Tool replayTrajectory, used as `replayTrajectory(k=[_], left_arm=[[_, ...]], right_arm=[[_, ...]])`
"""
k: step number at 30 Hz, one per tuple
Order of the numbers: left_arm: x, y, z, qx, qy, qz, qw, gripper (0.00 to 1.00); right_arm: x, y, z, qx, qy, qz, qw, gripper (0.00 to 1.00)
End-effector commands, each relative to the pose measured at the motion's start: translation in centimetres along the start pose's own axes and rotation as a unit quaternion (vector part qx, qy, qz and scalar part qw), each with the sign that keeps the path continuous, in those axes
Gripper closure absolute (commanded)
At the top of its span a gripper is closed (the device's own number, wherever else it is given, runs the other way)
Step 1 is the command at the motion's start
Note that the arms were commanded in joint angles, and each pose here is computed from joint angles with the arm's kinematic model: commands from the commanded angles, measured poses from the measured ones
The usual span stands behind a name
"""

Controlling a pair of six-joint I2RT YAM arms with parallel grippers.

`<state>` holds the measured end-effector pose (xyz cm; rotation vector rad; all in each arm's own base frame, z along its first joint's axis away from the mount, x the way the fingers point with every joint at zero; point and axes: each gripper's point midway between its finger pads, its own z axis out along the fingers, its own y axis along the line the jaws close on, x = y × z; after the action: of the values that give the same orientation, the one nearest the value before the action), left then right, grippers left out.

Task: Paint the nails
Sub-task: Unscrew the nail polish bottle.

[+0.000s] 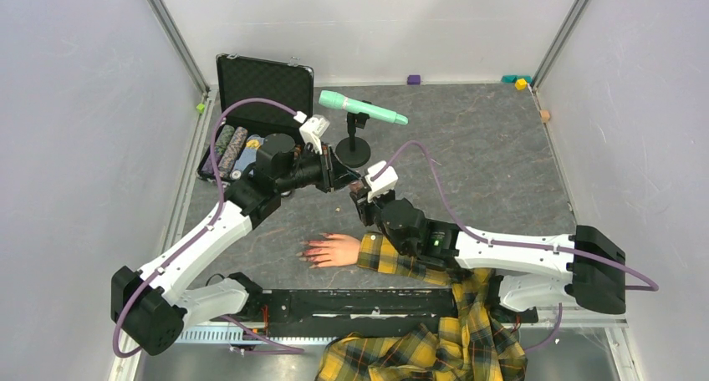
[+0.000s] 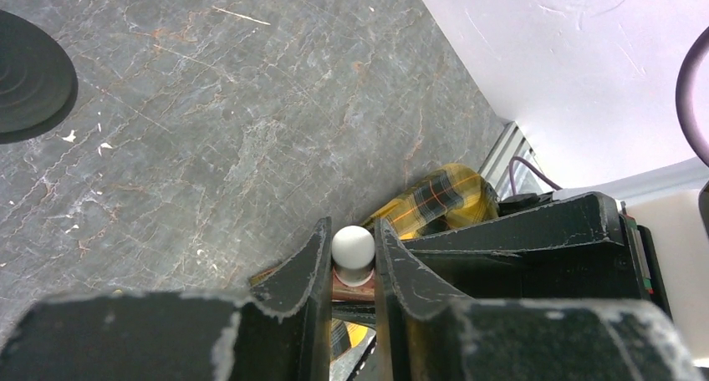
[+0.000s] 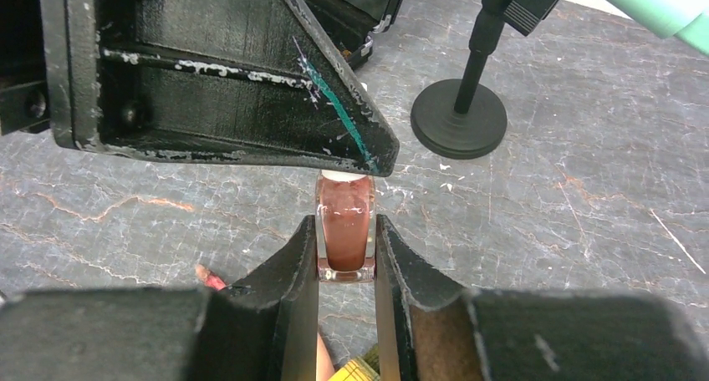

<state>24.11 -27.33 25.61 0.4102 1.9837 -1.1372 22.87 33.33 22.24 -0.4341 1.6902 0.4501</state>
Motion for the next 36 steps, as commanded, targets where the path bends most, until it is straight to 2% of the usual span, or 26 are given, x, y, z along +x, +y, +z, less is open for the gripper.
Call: replayTrajectory(k=[1, 5, 7, 9, 14, 20, 24, 28, 32, 36], left_arm=[[0.3, -1.6, -0.9, 0.028, 0.016, -0.004, 0.999, 0.73], [-1.0, -2.2, -2.3, 0.029, -0.031, 0.02, 0.999, 0.27], [-1.8, -2.3, -3.1, 0.02, -0.058, 0.031, 0.998, 0.1], [-2.5, -2.1, -3.9, 0.006, -0.083, 0.04, 0.996, 0.01], [-3.8, -2.5, -5.6, 0.0, -0.131, 0.059, 0.99, 0.0], [-3.8, -4.3, -6.4, 0.043, -0.145, 0.075, 0.986, 0.0], [-4.2, -5.4, -6.5, 0.072, -0.151, 0.083, 0.982, 0.0], [-4.1, -6.2, -6.7, 0.094, -0.151, 0.087, 0.98, 0.0], [-4.1, -7.6, -7.1, 0.13, -0.154, 0.097, 0.975, 0.0], [-3.6, -9.0, -7.3, 0.173, -0.143, 0.105, 0.969, 0.0]], right_arm=[[-5.9, -1.7, -0.2, 0.048, -0.081, 0.046, 0.994, 1.0], [-5.6, -2.4, -0.5, 0.057, -0.084, 0.043, 0.994, 1.0], [-5.6, -2.6, -0.6, 0.06, -0.085, 0.044, 0.994, 1.0], [-5.5, -2.8, -0.6, 0.064, -0.084, 0.042, 0.994, 1.0], [-5.6, -3.0, -0.5, 0.05, -0.08, 0.035, 0.995, 1.0], [-7.0, -0.2, -0.8, -0.1, -0.075, 0.03, 0.992, 1.0], [-7.8, 1.5, -2.2, -0.215, -0.085, 0.042, 0.972, 1.0], [-8.6, 3.3, -4.2, -0.314, -0.102, 0.057, 0.942, 1.0], [-9.0, 4.9, -5.8, -0.383, -0.108, 0.054, 0.916, 1.0], [-9.3, 5.7, -6.7, -0.418, -0.113, 0.06, 0.899, 1.0]])
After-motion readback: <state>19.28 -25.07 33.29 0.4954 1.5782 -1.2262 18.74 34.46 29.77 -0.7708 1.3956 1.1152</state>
